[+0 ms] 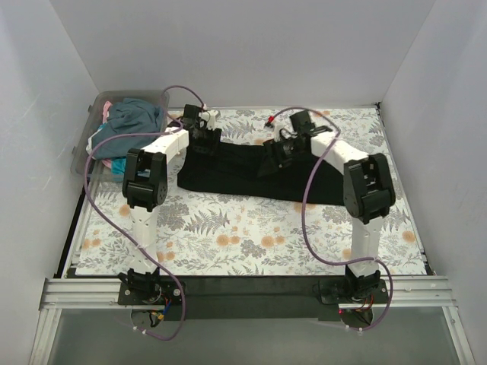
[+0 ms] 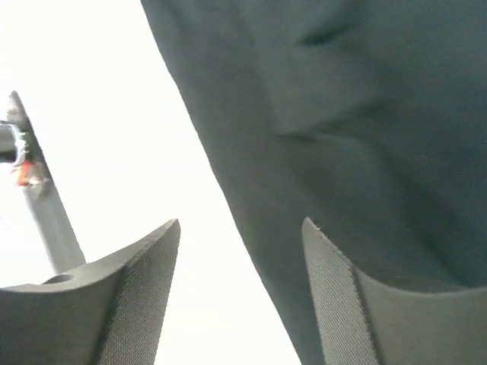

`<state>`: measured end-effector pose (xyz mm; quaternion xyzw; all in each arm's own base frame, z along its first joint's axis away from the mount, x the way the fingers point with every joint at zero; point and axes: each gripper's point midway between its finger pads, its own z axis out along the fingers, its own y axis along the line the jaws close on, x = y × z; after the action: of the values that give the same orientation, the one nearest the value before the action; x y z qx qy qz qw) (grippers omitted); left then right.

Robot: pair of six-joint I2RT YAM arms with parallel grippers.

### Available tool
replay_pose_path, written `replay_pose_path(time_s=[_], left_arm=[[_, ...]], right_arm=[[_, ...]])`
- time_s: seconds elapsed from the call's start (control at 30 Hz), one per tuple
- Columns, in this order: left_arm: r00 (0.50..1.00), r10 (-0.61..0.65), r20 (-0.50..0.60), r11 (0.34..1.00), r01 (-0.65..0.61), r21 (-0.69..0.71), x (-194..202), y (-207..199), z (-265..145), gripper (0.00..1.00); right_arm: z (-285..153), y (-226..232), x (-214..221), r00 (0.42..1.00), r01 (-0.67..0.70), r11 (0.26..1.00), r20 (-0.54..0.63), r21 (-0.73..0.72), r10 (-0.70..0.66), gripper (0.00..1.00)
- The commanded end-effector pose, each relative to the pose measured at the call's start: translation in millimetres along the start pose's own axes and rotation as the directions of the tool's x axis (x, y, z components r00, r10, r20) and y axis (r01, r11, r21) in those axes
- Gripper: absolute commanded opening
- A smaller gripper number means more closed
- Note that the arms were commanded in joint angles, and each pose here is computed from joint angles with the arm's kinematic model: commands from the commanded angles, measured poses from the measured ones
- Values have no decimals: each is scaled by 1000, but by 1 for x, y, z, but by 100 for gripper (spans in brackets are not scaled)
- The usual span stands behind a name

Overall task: Fold and stack the t-shirts
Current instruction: Fold the tshirt

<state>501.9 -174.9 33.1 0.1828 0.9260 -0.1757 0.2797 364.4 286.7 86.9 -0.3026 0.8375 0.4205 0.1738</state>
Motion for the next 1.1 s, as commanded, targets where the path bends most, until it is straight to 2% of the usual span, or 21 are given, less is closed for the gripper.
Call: replay_pose_path(time_s=[0.0,0.07,0.1,0.17,0.2,0.27,0.33,0.4,0.43,0.5,0.67,0.83,0.97,1.03,1.07], left_arm=[[993,50,106,997,-44,-62,-56,10,-28,53],[987,30,155,1000,-30,-5,-76,-9,-52,60],[987,21,162,999,-25,23,-78,-17,-60,61],[986,-3,166,997,-10,79,-79,-36,-81,63],[990,-28,137,995,15,98,-68,-43,-83,64],[988,-48,145,992,30,121,-66,-54,-99,65],[991,-87,102,986,72,148,-48,-60,-102,69],[989,-102,110,979,80,187,-44,-73,-117,84],[988,-117,104,978,96,187,-36,-73,-116,94],[986,-132,104,976,111,187,-33,-76,-121,95],[967,-256,1,959,254,125,0,-68,-109,96],[956,-294,2,954,293,61,19,-60,-108,96],[943,-332,-35,943,333,17,31,-53,-99,97],[928,-370,-50,929,371,9,35,-52,-92,97],[922,-380,-72,925,381,-4,41,-49,-83,97]], right_arm=[[-100,-25,-43,977,171,976,105,134,-185,73],[-132,-54,-26,986,146,960,38,239,-160,71],[-147,-70,-19,981,189,925,-19,329,-194,68],[-162,-86,0,979,202,894,-102,399,-176,65],[-168,-100,16,968,238,863,-182,446,-173,61],[-171,-107,34,958,251,847,-247,468,-147,58],[-173,-115,54,943,262,833,-313,488,-113,54],[-173,-121,67,930,266,824,-358,501,-83,54],[-172,-123,77,922,264,826,-382,498,-64,54],[-169,-128,91,901,280,822,-432,496,-46,54],[-152,-124,139,817,325,837,-577,440,-14,54],[-130,-104,174,758,332,870,-652,363,-17,55],[-105,-67,201,674,383,885,-735,265,-72,55],[-91,-40,215,661,352,914,-745,202,-90,55],[-80,-19,217,641,370,918,-754,142,-142,55]])
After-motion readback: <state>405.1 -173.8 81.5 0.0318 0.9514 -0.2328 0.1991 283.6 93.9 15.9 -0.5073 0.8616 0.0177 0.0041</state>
